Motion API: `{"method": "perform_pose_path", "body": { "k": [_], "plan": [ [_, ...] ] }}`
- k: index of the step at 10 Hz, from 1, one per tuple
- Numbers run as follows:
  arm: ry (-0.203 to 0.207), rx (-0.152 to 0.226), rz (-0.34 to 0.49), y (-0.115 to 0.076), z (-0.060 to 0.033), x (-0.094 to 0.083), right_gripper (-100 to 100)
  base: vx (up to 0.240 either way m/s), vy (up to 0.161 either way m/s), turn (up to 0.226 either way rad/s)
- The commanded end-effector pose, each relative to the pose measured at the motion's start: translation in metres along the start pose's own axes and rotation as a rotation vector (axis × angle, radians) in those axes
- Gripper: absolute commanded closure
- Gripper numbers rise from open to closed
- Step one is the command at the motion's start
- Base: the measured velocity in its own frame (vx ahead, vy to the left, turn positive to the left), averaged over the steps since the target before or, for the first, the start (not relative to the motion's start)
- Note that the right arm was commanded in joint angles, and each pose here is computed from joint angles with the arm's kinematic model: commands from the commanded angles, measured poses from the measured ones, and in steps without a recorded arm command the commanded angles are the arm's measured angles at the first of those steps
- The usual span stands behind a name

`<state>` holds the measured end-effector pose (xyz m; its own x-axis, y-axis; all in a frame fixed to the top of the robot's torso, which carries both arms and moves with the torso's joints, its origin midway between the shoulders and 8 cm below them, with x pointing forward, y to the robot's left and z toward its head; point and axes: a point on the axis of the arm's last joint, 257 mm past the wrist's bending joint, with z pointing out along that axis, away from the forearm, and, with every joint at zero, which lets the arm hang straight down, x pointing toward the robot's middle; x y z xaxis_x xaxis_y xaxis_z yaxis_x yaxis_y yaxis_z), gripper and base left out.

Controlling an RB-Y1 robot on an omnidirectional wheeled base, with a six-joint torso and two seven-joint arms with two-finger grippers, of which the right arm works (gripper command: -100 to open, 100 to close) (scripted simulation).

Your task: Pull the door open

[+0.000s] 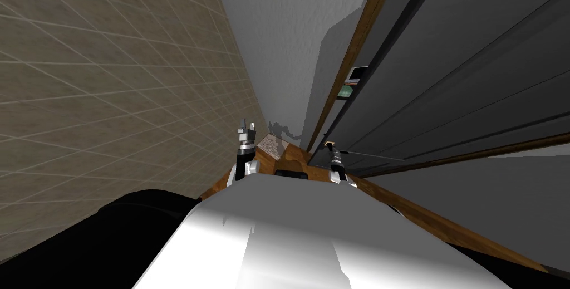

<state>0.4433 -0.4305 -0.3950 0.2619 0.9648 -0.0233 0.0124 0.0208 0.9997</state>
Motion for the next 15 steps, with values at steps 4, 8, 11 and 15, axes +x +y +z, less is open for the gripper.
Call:
{"method": "perform_pose_path", "body": {
  "k": [4,8,11,15],
  "plan": [
    [0.031,-0.007,0.022,0.002,-0.0046,-0.009,100,0.128,-0.034,0.065],
    [0.064,-0.008,0.019,0.002,-0.0098,-0.008,100,-0.103,-0.022,0.078],
    [0.113,-0.01,0.02,0.003,-0.017,-0.006,100,-0.237,-0.075,0.134],
    [0.149,-0.008,0.021,0.002,-0.022,-0.004,100,-0.204,-0.04,0.086]
  ]
}}
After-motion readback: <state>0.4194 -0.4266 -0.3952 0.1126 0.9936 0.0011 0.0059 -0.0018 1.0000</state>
